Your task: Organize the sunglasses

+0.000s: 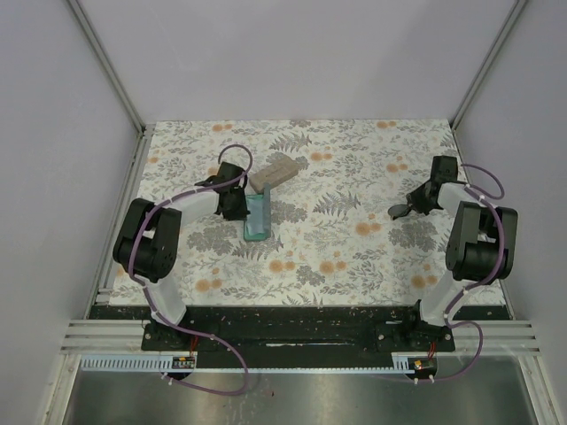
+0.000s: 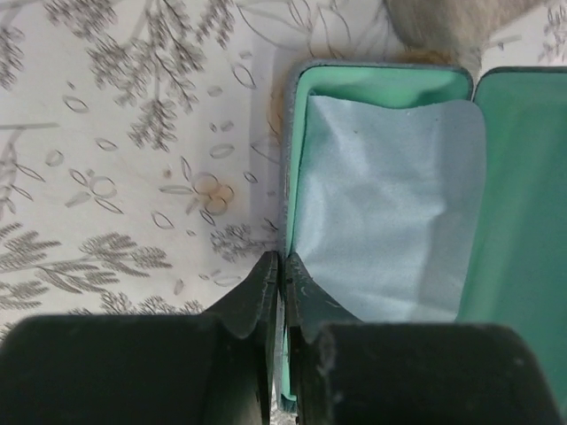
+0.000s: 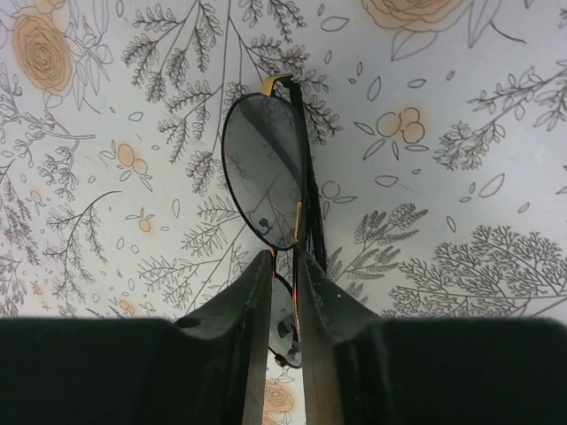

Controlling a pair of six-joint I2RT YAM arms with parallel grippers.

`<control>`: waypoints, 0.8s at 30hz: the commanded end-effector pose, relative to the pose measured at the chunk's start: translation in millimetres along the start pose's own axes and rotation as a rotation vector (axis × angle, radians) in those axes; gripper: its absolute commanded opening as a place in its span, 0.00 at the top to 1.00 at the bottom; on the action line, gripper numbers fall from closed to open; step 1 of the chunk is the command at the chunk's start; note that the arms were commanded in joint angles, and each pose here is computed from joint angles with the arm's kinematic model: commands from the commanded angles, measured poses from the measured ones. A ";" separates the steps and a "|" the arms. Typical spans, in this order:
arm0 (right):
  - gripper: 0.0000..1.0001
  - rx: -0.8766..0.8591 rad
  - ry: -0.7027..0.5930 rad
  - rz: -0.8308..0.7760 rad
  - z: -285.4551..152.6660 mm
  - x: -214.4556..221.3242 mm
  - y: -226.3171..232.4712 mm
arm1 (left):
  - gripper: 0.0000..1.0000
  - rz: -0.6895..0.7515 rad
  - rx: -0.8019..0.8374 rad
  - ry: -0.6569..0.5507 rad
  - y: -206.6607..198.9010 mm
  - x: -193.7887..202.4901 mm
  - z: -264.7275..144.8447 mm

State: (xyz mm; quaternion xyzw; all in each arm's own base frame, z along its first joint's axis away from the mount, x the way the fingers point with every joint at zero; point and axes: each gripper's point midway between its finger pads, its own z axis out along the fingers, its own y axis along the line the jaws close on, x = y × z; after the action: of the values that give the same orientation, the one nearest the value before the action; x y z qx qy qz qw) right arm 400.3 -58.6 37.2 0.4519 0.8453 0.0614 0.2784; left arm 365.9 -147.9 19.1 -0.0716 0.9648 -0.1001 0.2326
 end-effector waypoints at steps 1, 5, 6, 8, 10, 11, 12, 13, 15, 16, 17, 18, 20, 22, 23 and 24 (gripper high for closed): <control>0.83 -0.059 -0.039 0.004 0.5 -17.9 18.8 | 0.97 0.027 0.010 0.056 -12.0 30.7 -10.2; 0.94 -0.093 -0.046 -0.003 -8.1 -17.6 22.7 | 0.97 0.038 0.028 0.056 -23.4 38.6 -16.2; 0.95 -0.118 -0.035 -0.006 -12.5 -15.0 26.1 | 0.97 0.040 0.034 0.056 -26.4 40.0 -17.6; 0.96 -0.159 -0.039 -0.019 -21.5 -14.2 31.2 | 0.97 0.051 0.045 0.055 -34.4 41.5 -19.8; 0.98 -0.204 -0.033 -0.031 -32.0 -11.3 37.3 | 0.97 0.062 0.057 0.057 -43.2 44.2 -21.3; 0.98 -0.227 -0.029 -0.036 -38.0 -10.0 40.2 | 0.97 0.065 0.063 0.056 -47.7 44.2 -22.1; 0.98 -0.246 -0.023 -0.041 -42.6 -8.6 43.0 | 0.97 0.068 0.068 0.059 -52.3 46.1 -22.2; 0.99 -0.267 -0.022 -0.047 -48.1 -7.9 45.8 | 0.97 0.077 0.075 0.061 -57.5 48.1 -22.2; 1.00 -0.313 -0.010 -0.059 -59.5 -4.5 52.3 | 0.97 0.082 0.084 0.065 -66.4 51.0 -21.4; 1.00 -0.339 -0.005 -0.068 -66.6 -2.8 56.8 | 0.97 0.087 0.089 0.070 -70.5 53.3 -20.6; 1.00 -0.359 0.003 -0.075 -72.3 -0.4 60.5 | 0.97 0.090 0.094 0.074 -74.0 55.4 -20.7; 1.00 -0.382 0.007 -0.089 -79.3 1.7 65.1 | 0.97 0.090 0.099 0.074 -77.5 55.7 -20.5; 1.00 -0.411 0.020 -0.116 -92.3 7.8 73.7 | 0.97 0.095 0.118 0.077 -85.6 57.6 -20.7; 1.00 -0.439 0.025 -0.162 -107.4 15.9 85.3 | 0.96 0.098 0.135 0.082 -92.1 59.7 -21.2; 1.00 -0.455 0.030 -0.186 -114.6 21.4 91.5 | 0.96 0.099 0.144 0.081 -95.8 59.6 -21.8; 1.00 -0.469 0.031 -0.206 -122.9 24.7 97.3 | 0.96 0.098 0.149 0.085 -98.0 60.4 -21.4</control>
State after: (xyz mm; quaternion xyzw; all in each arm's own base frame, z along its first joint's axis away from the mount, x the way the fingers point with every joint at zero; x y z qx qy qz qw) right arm 399.6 -1.4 122.8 0.3551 0.8441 0.1985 0.3494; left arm 301.7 -228.9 20.1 0.0026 0.9731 -0.1285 0.1911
